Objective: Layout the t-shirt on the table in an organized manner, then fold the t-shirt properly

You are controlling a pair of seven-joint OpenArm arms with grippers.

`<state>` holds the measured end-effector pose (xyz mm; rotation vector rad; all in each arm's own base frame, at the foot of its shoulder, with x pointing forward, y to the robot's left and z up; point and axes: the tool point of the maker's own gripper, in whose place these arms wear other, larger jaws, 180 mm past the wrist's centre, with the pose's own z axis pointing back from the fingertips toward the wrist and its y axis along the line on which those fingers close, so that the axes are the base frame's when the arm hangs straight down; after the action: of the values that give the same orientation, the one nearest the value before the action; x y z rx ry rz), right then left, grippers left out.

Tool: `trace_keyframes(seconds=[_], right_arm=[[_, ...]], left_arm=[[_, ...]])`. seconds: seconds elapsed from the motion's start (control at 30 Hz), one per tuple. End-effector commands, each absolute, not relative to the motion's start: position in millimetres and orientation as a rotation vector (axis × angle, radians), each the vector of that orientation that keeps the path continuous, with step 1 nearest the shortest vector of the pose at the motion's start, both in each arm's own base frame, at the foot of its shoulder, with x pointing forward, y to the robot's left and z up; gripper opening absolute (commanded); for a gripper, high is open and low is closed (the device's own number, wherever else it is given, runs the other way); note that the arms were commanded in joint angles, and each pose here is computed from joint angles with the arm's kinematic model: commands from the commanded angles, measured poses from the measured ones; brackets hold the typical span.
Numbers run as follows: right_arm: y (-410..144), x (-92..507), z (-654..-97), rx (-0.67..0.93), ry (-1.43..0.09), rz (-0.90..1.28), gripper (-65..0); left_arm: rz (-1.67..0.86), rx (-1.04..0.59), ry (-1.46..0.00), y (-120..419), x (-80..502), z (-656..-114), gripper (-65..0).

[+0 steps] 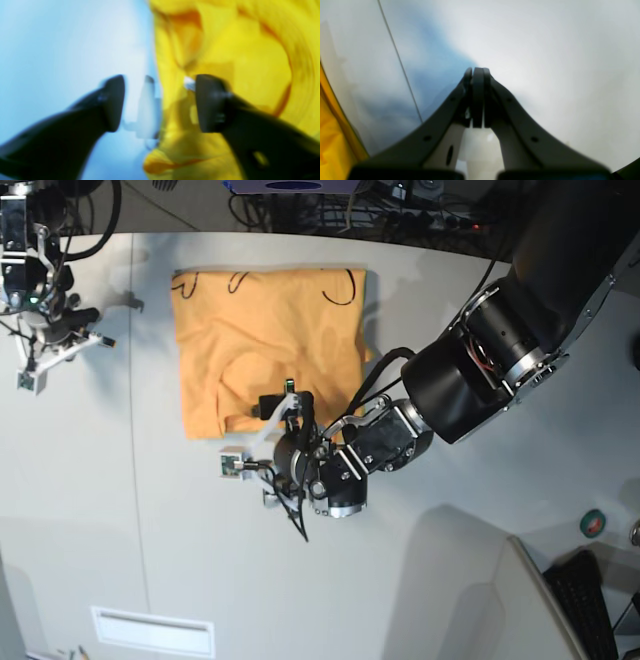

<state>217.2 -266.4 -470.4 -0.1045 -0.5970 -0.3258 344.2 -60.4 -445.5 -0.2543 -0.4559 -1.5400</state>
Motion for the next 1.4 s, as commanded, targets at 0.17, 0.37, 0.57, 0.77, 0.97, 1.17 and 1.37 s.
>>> trace_keyframes(seconds=[0.17, 0.37, 0.57, 0.77, 0.97, 1.17, 1.37], right_arm=[[-272.5, 226.2, -459.5, -0.120, -0.643, -0.314, -65.0], [-266.2, 217.1, -441.6, -0.115, -0.678, -0.280, -65.0], [-262.0, 191.1, -417.2, -0.127, -0.694, -0.191, -65.0], [-263.7, 127.2, -418.5, -0.147, -0.580, -0.131, -65.0], [-256.4, 14.1, -430.2, -0.146, -0.328, -0.103, -65.0], [-208.6, -82.7, -450.0, -0.034, -0.073, -0.033, -65.0], [-159.1, -149.2, -523.4, 0.074, 0.183, 0.154, -65.0]], left_arm=[[-1.426, -0.244, -0.628, -62.9, 391.6, -384.4, -11.2], [-1.212, -0.179, -0.731, -1.8, 389.8, -362.7, -65.0], [-1.070, -0.091, -0.705, 78.2, 304.0, -396.0, -65.0], [-0.768, -0.145, -0.726, 155.9, 222.0, -409.7, -65.0], [-0.631, -0.091, -0.527, 217.4, 116.4, -427.6, -65.0], [-0.528, -0.131, -0.299, 238.8, 27.9, -463.5, -65.0], [-0.287, -0.233, -0.232, 232.1, -23.3, -521.0, -65.0]])
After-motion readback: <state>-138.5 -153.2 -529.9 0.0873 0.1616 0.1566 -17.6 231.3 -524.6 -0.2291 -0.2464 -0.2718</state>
